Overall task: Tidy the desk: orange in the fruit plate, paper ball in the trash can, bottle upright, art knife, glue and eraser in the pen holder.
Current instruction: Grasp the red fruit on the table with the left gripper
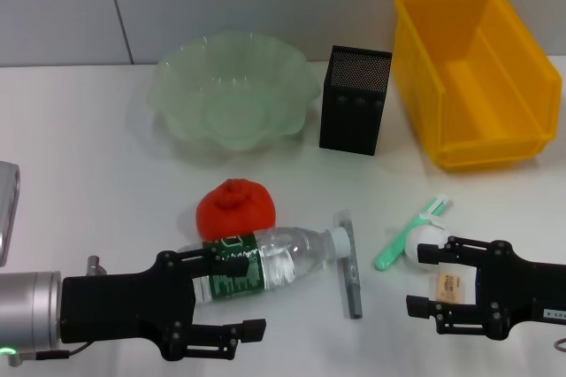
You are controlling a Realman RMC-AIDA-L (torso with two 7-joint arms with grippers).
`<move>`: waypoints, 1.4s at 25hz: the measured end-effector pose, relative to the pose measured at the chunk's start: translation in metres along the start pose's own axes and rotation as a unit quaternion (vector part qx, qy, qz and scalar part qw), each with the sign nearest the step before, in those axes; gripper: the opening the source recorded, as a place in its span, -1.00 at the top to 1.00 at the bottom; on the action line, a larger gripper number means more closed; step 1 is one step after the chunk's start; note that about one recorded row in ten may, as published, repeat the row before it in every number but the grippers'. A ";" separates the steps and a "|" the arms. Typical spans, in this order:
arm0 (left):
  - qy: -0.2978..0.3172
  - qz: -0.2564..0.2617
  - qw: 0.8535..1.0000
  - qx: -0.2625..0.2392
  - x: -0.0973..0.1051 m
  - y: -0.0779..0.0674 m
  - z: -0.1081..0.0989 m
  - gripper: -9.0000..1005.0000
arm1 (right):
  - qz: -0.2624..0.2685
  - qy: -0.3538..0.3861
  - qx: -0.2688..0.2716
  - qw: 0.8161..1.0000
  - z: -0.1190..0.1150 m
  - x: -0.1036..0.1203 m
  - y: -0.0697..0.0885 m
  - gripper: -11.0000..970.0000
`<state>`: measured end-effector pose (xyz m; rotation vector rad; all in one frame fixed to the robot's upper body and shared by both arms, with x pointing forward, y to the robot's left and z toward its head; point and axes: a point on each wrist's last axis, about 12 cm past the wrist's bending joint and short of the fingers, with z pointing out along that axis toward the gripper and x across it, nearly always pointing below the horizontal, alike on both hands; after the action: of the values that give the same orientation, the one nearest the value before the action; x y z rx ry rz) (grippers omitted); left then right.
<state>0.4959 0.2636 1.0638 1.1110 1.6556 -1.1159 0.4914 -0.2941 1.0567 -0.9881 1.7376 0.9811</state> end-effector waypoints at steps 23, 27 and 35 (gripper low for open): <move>-0.025 0.010 0.999 -0.037 -0.013 0.013 0.001 -0.67 | 0.003 0.001 0.003 1.000 0.001 0.002 0.001 -0.58; -0.036 0.015 0.994 -0.102 -0.024 0.033 0.000 -0.66 | 0.003 0.001 0.003 1.000 0.002 0.002 0.001 -0.58; -0.003 0.015 0.980 -0.199 -0.027 0.064 0.009 -0.65 | 0.006 -0.001 0.004 1.000 0.002 0.001 0.000 -0.57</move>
<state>0.5650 0.2626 1.0734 0.8665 1.7538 -0.7225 0.4913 -0.2924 1.0552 -0.9723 1.7453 0.9819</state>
